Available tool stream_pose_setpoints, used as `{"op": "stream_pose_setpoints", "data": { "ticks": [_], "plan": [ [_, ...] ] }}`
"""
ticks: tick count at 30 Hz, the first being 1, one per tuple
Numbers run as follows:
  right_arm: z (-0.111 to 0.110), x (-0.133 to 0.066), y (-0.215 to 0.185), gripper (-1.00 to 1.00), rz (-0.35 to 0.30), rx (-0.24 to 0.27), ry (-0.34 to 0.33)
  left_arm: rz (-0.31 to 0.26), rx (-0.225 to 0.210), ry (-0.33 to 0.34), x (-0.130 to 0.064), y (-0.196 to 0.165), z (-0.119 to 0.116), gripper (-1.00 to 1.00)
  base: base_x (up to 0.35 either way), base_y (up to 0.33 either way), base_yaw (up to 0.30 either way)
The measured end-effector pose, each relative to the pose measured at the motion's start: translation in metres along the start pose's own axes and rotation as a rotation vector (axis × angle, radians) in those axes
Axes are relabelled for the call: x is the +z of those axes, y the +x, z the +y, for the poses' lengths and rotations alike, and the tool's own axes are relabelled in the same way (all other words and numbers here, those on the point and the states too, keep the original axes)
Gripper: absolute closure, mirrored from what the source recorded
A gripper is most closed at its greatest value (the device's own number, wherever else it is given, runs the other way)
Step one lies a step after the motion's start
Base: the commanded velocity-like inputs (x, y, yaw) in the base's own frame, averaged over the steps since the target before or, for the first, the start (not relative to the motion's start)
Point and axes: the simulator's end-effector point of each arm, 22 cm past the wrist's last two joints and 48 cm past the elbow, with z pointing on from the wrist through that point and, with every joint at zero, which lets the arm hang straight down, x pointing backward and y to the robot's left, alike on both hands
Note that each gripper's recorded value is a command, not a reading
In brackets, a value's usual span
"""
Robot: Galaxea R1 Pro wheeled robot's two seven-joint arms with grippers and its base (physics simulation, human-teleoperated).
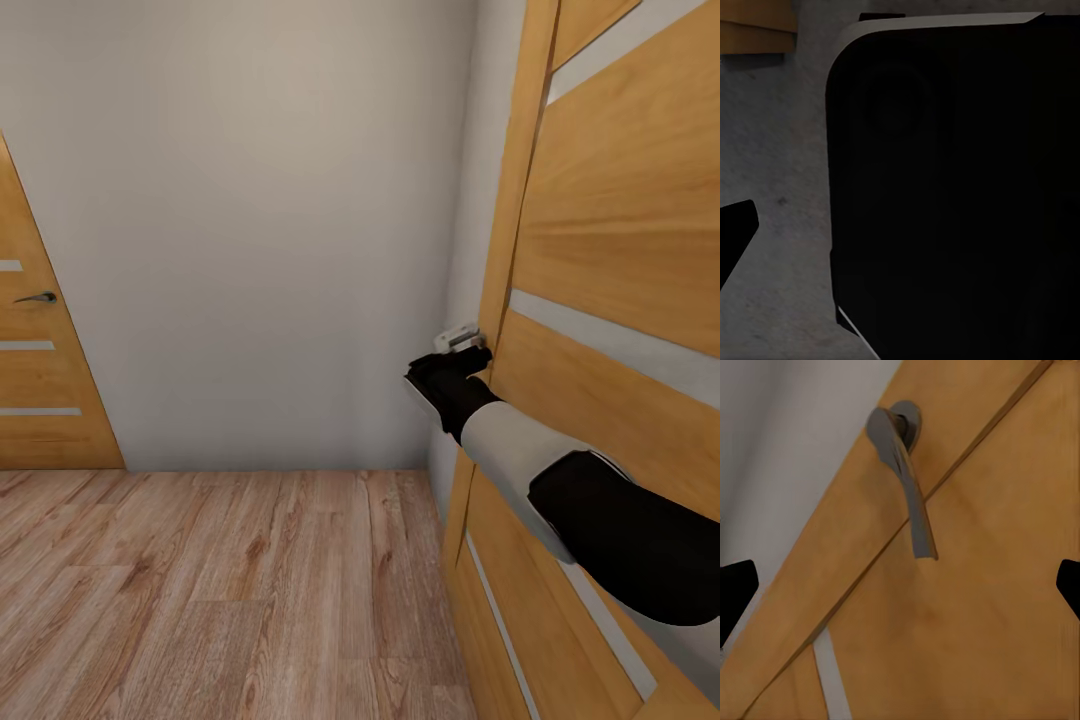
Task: Move the two storage containers from the living room to the garage. In the garage, place one container on the floor and stack the other container on top of it (either order is fine).
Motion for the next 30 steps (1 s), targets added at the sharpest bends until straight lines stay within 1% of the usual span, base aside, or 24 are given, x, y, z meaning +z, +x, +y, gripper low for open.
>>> {"op": "stream_pose_setpoints", "data": {
  "ticks": [4, 6, 7, 8, 9, 10, 11, 14, 15, 16, 18, 19, 20, 22, 23, 25, 28, 30],
  "plan": [
    [0.003, 0.000, -0.002, -1.00, -0.006, 0.014, -0.013, 0.000, 0.000, 0.000, 0.000, 0.000, 0.000, -1.00, 0.000, 0.000, 0.000],
    [0.007, 0.000, -0.002, -1.00, -0.006, 0.038, -0.036, 0.000, 0.000, 0.000, 0.000, 0.000, 0.000, -1.00, 0.000, 0.000, 0.000],
    [0.013, 0.000, -0.002, -1.00, -0.003, 0.065, -0.061, 0.000, 0.000, 0.000, 0.000, 0.000, 0.000, -1.00, 0.000, 0.000, 0.000],
    [0.016, -0.001, -0.002, -1.00, -0.001, 0.081, -0.076, 0.000, 0.000, 0.000, 0.000, 0.000, 0.000, -1.00, 0.000, 0.000, 0.000],
    [0.027, -0.001, 0.001, -1.00, 0.011, 0.121, -0.126, 0.000, 0.000, 0.000, 0.000, 0.000, 0.000, -1.00, 0.000, 0.000, 0.000],
    [0.036, -0.002, 0.003, -1.00, 0.018, 0.143, -0.165, 0.000, 0.000, -0.001, 0.000, 0.000, 0.001, -1.00, 0.000, 0.000, 0.000],
    [0.042, -0.002, 0.004, -1.00, 0.021, 0.152, -0.186, 0.000, 0.000, -0.001, 0.000, 0.000, 0.001, -1.00, 0.000, 0.000, 0.000],
    [0.082, -0.007, 0.026, -1.00, 0.042, 0.177, -0.317, 0.000, -0.001, -0.001, 0.000, 0.000, 0.001, -1.00, 0.000, 0.000, 0.000],
    [0.089, -0.009, 0.032, -1.00, 0.046, 0.176, -0.339, 0.000, -0.001, -0.001, 0.000, 0.000, 0.001, -1.00, 0.000, 0.000, 0.000],
    [0.115, -0.014, 0.053, -1.00, 0.063, 0.180, -0.408, 0.000, -0.001, -0.001, 0.000, 0.000, 0.001, -1.00, 0.000, 0.000, 0.000],
    [0.154, -0.026, 0.085, -1.00, 0.085, 0.180, -0.526, 0.000, -0.002, -0.001, 0.000, 0.000, 0.001, -1.00, 0.000, 0.000, 0.000],
    [0.163, -0.030, 0.092, -1.00, 0.088, 0.179, -0.558, 0.000, -0.002, -0.001, 0.000, 0.000, 0.001, -1.00, 0.000, 0.000, 0.000],
    [0.189, -0.043, 0.111, -1.00, 0.103, 0.183, -0.651, 0.000, -0.002, -0.001, 0.000, 0.000, 0.001, -1.00, 0.000, 0.000, 0.000],
    [0.214, -0.059, 0.135, -1.00, 0.122, 0.182, -0.747, 0.000, -0.002, -0.001, 0.000, 0.000, 0.001, -1.00, 0.000, 0.000, 0.000],
    [0.222, -0.064, 0.143, -1.00, 0.128, 0.185, -0.776, 0.000, -0.002, -0.001, 0.000, 0.000, 0.001, -1.00, 0.000, 0.000, 0.000],
    [0.235, -0.072, 0.163, -1.00, 0.137, 0.186, -0.811, 0.000, -0.003, -0.001, 0.000, 0.000, 0.001, -1.00, 0.000, 0.000, 0.000],
    [0.247, -0.080, 0.187, -1.00, 0.147, 0.187, -0.832, 0.000, -0.003, -0.001, 0.000, 0.000, 0.001, -1.00, 0.000, 0.000, 0.000],
    [0.255, -0.086, 0.208, -1.00, 0.165, 0.185, -0.843, 0.000, -0.003, -0.001, 0.000, 0.000, 0.001, -1.00, 0.000, 0.000, 0.000]
  ]
}}
